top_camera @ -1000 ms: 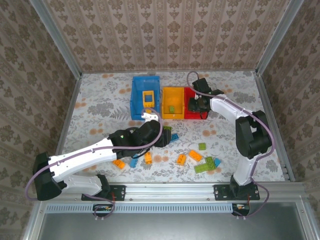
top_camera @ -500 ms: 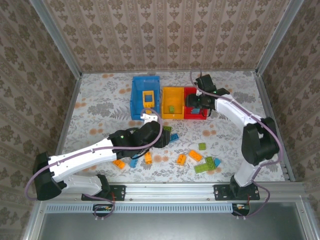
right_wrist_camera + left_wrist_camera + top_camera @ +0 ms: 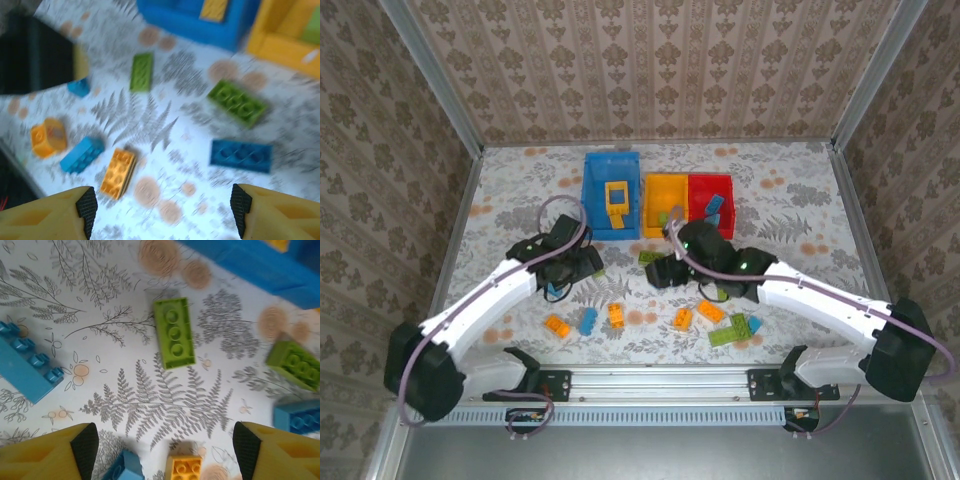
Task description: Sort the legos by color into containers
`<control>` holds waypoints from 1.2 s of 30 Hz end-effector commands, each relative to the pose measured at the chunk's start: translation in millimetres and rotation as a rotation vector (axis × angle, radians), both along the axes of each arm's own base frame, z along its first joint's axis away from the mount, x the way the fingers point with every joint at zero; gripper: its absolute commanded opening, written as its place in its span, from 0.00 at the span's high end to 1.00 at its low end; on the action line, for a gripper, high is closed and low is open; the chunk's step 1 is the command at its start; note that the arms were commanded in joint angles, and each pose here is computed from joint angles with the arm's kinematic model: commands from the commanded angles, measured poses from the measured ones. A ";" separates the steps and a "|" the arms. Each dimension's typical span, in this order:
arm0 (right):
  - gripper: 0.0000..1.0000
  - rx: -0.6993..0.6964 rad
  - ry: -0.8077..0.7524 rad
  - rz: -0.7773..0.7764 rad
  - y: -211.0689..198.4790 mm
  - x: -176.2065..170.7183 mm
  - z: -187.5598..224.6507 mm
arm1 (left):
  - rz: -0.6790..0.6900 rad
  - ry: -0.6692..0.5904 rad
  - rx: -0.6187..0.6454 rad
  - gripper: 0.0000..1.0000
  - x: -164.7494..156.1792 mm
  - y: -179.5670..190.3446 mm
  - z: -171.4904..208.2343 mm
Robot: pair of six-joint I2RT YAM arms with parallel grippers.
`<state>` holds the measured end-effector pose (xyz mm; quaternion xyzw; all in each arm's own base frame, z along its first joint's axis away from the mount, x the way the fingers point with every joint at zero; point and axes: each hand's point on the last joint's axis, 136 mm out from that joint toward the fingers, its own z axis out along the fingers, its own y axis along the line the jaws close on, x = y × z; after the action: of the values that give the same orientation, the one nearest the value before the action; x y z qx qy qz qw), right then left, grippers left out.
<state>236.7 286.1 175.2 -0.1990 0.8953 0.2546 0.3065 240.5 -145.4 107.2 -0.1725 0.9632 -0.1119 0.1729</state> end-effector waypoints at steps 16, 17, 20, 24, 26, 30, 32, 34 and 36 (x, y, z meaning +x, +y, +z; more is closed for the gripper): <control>0.23 0.062 -0.017 0.015 21.9 -23.8 14.0 | 0.097 0.218 0.072 0.29 52.7 -21.0 -75.6; 0.23 0.067 -0.018 0.014 22.3 -23.8 14.6 | 0.100 0.219 0.077 0.31 53.5 -20.7 -78.4; 0.23 0.070 -0.017 0.009 21.5 -23.6 13.5 | 0.103 0.227 0.089 0.38 54.7 -20.2 -86.5; 0.23 0.068 -0.017 0.007 20.6 -23.8 13.2 | 0.102 0.243 0.111 0.51 51.5 -17.8 -95.8; 0.23 0.066 -0.018 0.006 20.4 -23.6 13.0 | 0.101 0.241 0.113 0.59 49.5 -16.6 -99.1; 0.24 0.071 -0.033 0.008 20.1 -22.6 18.7 | 0.097 0.204 0.148 0.71 43.1 -11.8 -89.9; 0.24 0.074 -0.060 -0.002 15.8 -20.8 25.8 | 0.076 0.151 0.185 0.72 39.5 -11.9 -71.8; 0.24 0.083 -0.099 -0.030 7.6 -16.6 36.6 | 0.036 0.081 0.213 0.72 36.7 -17.9 -45.9; 0.24 0.118 -0.132 -0.088 -6.5 -7.7 48.9 | -0.027 -0.002 0.230 0.72 36.0 -31.4 -15.1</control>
<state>215.6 296.9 196.6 -0.1887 0.8804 0.2793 0.3335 273.8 -172.8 46.3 -0.1722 0.9768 -0.0126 0.1269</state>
